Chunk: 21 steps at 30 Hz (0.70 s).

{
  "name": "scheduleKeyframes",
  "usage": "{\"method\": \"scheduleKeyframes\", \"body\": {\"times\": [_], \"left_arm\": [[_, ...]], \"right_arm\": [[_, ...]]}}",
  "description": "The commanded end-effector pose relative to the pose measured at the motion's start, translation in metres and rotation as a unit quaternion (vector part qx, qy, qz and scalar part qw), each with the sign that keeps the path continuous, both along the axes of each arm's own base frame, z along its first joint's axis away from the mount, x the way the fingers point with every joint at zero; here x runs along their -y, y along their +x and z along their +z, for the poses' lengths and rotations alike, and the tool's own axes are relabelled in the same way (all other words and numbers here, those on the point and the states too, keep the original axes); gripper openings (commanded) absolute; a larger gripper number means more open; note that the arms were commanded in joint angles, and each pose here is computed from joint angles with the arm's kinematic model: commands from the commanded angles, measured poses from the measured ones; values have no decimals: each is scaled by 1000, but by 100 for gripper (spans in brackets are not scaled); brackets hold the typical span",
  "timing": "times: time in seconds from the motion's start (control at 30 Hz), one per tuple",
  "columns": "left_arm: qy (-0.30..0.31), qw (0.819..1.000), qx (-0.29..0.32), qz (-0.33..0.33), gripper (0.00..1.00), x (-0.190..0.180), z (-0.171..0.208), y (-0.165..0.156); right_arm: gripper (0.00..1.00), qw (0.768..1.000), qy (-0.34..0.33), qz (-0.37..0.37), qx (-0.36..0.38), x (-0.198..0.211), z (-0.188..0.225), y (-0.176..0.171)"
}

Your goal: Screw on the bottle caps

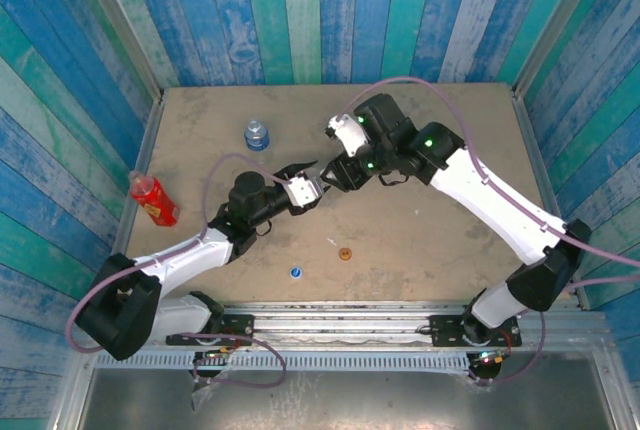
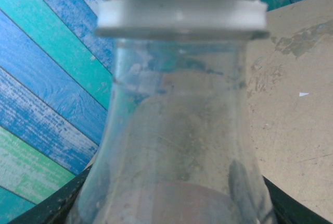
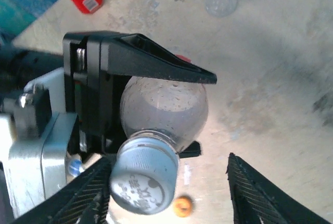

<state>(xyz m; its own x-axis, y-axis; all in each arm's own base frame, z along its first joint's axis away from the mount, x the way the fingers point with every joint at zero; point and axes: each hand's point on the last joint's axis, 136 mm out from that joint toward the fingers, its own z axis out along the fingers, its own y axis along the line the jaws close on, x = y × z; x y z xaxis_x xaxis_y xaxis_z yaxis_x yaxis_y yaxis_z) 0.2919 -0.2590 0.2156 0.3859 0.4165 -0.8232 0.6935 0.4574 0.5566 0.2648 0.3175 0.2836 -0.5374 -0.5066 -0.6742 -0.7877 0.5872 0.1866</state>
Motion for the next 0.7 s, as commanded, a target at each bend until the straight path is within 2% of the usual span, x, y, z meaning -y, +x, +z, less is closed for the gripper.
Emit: {"method": "scheduleKeyframes", "body": {"times": [0.0, 0.03, 0.1, 0.17, 0.23, 0.3, 0.43, 0.67], "left_arm": [[-10, 999, 20, -26, 62, 6, 15, -7], [-9, 999, 18, -30, 62, 7, 14, -8], [-10, 999, 17, -39, 62, 9, 15, -10], [-12, 999, 16, -48, 62, 11, 16, -13], [-16, 998, 16, -60, 62, 13, 17, -16], [-22, 997, 14, -71, 62, 15, 19, -20], [-22, 997, 11, -76, 62, 16, 18, -22], [-20, 997, 14, -74, 62, 15, 17, -22]], "right_arm": [[62, 978, -33, 154, 135, 7, 18, -20], [60, 967, -49, 192, 160, 7, 17, -28], [61, 924, -116, 295, 216, 8, 4, -48], [63, 890, -180, 333, 255, 11, -5, -48], [62, 871, -219, 348, 270, 11, -11, -44], [56, 863, -232, 354, 276, 9, -13, -41], [46, 864, -225, 356, 275, 0, -12, -40], [48, 864, -245, 323, 299, -3, -4, -20]]}}
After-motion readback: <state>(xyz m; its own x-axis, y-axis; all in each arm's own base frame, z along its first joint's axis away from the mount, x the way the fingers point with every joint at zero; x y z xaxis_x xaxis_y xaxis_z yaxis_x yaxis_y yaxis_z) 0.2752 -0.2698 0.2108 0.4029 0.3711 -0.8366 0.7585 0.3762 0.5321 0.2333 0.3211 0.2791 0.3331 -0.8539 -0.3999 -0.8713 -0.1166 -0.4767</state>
